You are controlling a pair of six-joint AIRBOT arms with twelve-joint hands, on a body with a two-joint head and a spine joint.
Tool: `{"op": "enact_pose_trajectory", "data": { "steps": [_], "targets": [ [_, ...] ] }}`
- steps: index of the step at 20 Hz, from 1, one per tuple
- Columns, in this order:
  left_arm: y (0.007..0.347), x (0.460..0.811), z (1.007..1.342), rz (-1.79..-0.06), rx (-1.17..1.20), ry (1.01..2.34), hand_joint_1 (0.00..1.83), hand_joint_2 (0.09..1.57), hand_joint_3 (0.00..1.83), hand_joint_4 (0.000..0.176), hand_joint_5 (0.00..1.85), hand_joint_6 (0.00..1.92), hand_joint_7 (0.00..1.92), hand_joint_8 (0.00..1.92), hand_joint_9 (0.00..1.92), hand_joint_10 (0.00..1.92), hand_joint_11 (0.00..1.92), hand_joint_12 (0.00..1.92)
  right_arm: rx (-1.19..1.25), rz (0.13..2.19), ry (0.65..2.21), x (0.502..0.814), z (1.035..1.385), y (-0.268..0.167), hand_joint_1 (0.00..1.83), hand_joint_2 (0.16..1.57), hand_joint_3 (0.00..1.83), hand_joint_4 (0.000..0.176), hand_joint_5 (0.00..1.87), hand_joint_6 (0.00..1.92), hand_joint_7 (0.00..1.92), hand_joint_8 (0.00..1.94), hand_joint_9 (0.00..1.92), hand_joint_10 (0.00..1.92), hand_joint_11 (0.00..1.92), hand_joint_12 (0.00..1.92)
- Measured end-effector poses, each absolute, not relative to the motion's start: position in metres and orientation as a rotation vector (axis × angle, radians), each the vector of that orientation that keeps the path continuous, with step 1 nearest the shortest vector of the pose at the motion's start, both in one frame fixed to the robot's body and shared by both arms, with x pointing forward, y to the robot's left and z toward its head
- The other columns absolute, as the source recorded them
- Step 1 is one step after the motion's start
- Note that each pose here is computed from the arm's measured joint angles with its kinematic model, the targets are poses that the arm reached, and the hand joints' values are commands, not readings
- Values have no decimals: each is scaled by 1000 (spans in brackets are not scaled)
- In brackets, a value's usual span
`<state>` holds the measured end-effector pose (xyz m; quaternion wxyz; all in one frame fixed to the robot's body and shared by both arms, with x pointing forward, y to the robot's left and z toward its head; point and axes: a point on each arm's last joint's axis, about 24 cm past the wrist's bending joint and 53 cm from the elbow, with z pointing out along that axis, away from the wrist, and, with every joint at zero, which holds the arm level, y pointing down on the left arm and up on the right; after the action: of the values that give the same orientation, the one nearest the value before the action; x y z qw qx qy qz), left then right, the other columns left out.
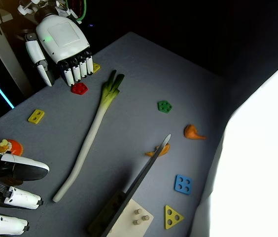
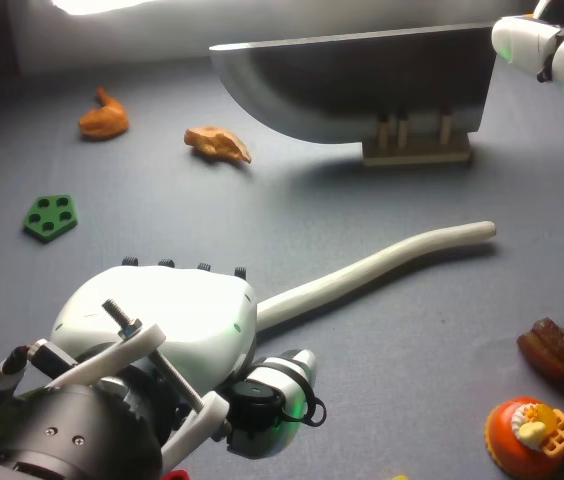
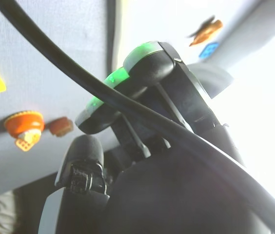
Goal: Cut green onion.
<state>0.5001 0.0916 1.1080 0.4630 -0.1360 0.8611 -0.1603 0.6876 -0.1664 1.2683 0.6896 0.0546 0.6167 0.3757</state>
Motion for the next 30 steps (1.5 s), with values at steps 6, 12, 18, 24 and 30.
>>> {"op": "enact_pose_trajectory", "data": {
  "steps": [6, 12, 18, 24, 30],
  "targets": [
    [93, 503, 1109, -388, -337, 2106, 429, 1221, 13, 16, 51, 0, 41, 1, 22, 0, 0, 87, 118, 840, 1380, 687, 1268, -166, 231, 1088, 34, 13, 0, 0, 0, 0, 2, 0, 0, 0],
    [94, 502, 1107, -384, -345, 2117, 499, 1205, 0, 24, 47, 0, 46, 0, 35, 0, 0, 68, 119, 840, 1383, 687, 1268, -166, 310, 1045, 4, 11, 0, 0, 0, 0, 0, 0, 0, 0],
    [101, 502, 1102, -384, -408, 2121, 635, 1141, 0, 43, 0, 0, 1, 0, 9, 3, 14, 8, 118, 831, 1464, 697, 1251, -174, 826, 1011, 0, 9, 0, 0, 0, 0, 0, 0, 0, 0],
    [106, 496, 1089, -383, -464, 2143, 638, 1152, 0, 34, 0, 0, 0, 0, 0, 0, 0, 0, 131, 793, 1500, 718, 1242, -184, 1111, 986, 0, 36, 0, 0, 0, 0, 0, 0, 0, 0],
    [115, 495, 1078, -353, -497, 2163, 707, 1120, 0, 28, 0, 0, 0, 0, 1, 0, 8, 10, 158, 751, 1499, 748, 1233, -197, 1078, 1030, 0, 27, 0, 0, 0, 0, 0, 0, 0, 0]
  ]
}}
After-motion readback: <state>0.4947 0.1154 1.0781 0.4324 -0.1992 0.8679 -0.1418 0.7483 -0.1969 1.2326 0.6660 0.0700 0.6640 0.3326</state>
